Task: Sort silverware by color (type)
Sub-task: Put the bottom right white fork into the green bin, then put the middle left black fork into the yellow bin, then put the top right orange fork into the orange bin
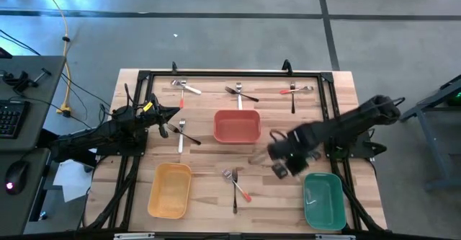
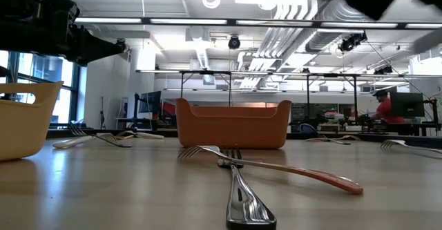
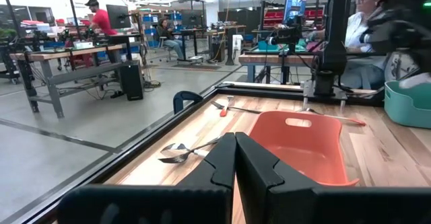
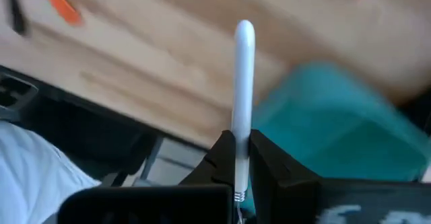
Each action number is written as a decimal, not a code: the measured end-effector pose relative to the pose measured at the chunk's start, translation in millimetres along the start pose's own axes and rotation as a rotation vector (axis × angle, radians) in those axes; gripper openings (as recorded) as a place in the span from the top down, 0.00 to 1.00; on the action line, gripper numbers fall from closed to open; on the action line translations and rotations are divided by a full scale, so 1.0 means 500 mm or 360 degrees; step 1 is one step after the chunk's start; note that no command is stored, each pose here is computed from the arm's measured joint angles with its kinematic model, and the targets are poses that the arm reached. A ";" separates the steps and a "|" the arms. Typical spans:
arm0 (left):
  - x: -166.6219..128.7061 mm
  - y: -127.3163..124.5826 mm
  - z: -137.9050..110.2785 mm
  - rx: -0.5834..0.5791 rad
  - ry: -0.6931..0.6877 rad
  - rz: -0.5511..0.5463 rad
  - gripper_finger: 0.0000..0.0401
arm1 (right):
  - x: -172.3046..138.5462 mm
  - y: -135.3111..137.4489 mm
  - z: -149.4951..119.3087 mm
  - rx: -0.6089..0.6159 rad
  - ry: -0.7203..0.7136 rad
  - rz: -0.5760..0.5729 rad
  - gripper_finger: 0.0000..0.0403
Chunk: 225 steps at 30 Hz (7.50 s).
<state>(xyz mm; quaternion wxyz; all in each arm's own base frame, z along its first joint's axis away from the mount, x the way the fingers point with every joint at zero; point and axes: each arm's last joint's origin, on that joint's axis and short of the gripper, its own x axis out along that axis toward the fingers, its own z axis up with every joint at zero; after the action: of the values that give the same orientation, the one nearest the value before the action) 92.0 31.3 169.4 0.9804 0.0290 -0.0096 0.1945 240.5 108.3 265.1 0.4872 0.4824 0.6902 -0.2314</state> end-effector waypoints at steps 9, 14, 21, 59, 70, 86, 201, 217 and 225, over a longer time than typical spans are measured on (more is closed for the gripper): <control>0.000 0.000 0.000 0.0000 0.0000 0.0000 1.00 | 0.087 -0.032 -0.156 0.0361 -0.0150 -0.0205 1.00; 0.000 0.000 0.000 0.0000 0.0000 0.0000 1.00 | 0.135 -0.075 -0.169 0.0517 -0.0343 -0.0329 1.00; 0.000 0.000 0.000 0.0000 0.0000 0.0000 1.00 | 0.211 -0.102 -0.131 0.0509 -0.0368 -0.0248 1.00; 0.000 0.000 0.002 -0.0003 -0.0020 0.0001 1.00 | 0.008 -0.101 -0.028 -0.1425 -0.1631 0.0096 0.99; 0.000 0.001 0.011 -0.0483 -0.0088 -0.0008 1.00 | 0.065 -0.107 0.130 -0.1907 -0.2190 0.0746 1.00; 0.068 -0.017 0.064 -0.0456 0.0533 -0.0336 1.00 | 0.019 -0.189 0.243 -0.1834 -0.2696 0.0617 1.00; -0.059 -0.496 0.037 -0.1248 0.2027 0.0656 0.90 | -0.006 -0.234 0.295 -0.1734 -0.2708 0.0494 1.00; -0.018 -0.413 0.160 -0.0472 0.1549 -0.0168 0.99 | -0.024 -0.202 0.288 -0.1667 -0.2574 0.0498 1.00; 0.068 -0.328 0.131 -0.0480 0.1062 -0.0707 1.00 | -0.026 -0.169 0.265 -0.1557 -0.2461 0.0394 1.00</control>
<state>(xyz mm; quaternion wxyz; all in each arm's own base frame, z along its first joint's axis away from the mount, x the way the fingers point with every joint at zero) 185.7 -111.0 227.2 0.9411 -0.1778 0.2863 -0.0262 225.8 -38.1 208.5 0.9835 0.0045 0.1371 -0.1179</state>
